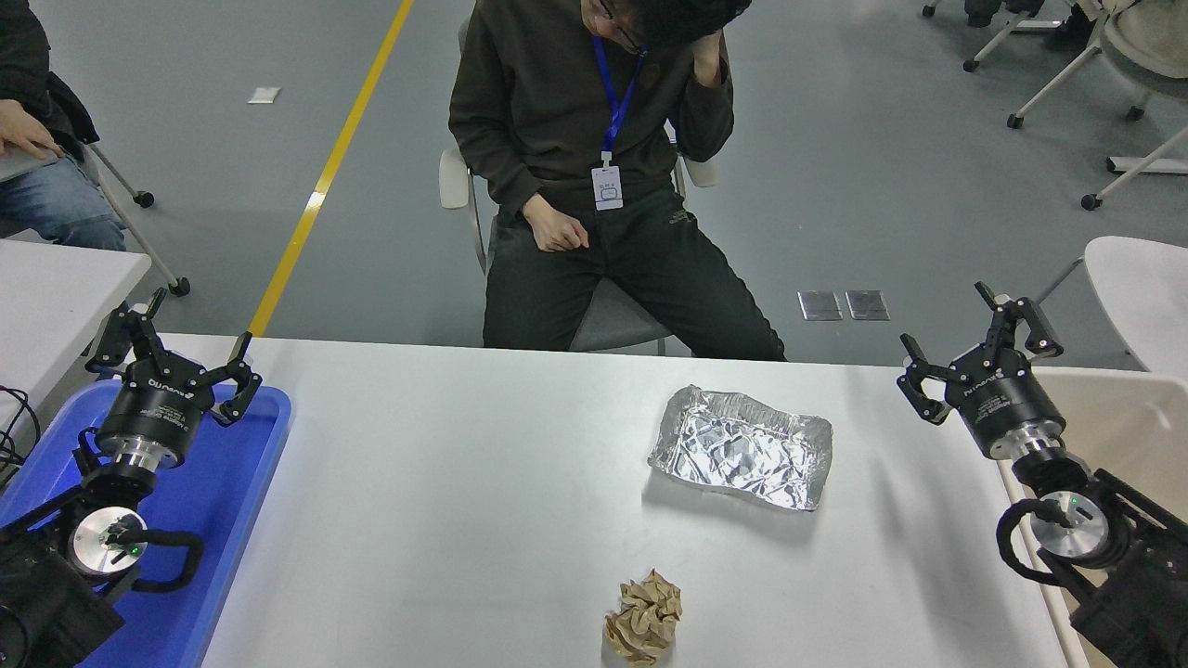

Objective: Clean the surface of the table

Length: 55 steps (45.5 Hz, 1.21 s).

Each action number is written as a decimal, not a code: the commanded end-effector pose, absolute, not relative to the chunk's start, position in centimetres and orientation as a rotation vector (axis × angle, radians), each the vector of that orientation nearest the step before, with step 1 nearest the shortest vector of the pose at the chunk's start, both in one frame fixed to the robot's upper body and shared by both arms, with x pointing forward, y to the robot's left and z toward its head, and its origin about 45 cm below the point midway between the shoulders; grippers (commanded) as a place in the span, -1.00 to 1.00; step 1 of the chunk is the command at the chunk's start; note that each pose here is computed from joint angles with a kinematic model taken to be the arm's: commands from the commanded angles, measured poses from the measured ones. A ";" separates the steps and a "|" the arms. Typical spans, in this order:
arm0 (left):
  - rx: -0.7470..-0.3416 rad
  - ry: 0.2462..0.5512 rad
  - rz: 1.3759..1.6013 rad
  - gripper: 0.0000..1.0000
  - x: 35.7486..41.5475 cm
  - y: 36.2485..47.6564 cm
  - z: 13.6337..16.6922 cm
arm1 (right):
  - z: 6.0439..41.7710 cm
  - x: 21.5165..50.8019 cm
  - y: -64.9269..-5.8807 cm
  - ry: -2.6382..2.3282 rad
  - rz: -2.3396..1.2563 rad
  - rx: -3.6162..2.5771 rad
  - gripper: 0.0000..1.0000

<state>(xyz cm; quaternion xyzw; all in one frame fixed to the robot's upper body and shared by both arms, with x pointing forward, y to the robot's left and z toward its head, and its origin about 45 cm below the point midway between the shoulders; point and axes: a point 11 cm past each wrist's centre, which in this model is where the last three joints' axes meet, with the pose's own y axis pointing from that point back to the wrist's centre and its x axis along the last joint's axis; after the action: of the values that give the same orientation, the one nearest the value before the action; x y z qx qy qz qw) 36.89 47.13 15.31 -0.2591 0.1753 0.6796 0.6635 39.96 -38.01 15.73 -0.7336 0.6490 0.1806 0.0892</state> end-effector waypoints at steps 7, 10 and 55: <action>-0.586 0.396 1.536 1.00 36.89 47.1 15.31 | 19.7 39.3 -35.8 1.921 0.307 -2.658 0.98; -0.586 0.396 1.536 1.00 36.89 47.1 15.31 | 20.8 39.1 -35.3 1.879 0.259 -2.715 0.98; -0.586 0.396 1.536 1.00 36.89 47.1 15.31 | 18.9 35.4 -29.8 1.015 -1.017 -3.864 0.95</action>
<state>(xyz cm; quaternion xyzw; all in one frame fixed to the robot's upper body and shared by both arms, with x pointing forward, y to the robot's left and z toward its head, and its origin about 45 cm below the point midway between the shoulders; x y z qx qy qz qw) 36.89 47.12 15.31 -0.2592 0.1753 0.6796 0.6635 35.89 -30.27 19.84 -0.8482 0.2940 -0.1663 -0.4081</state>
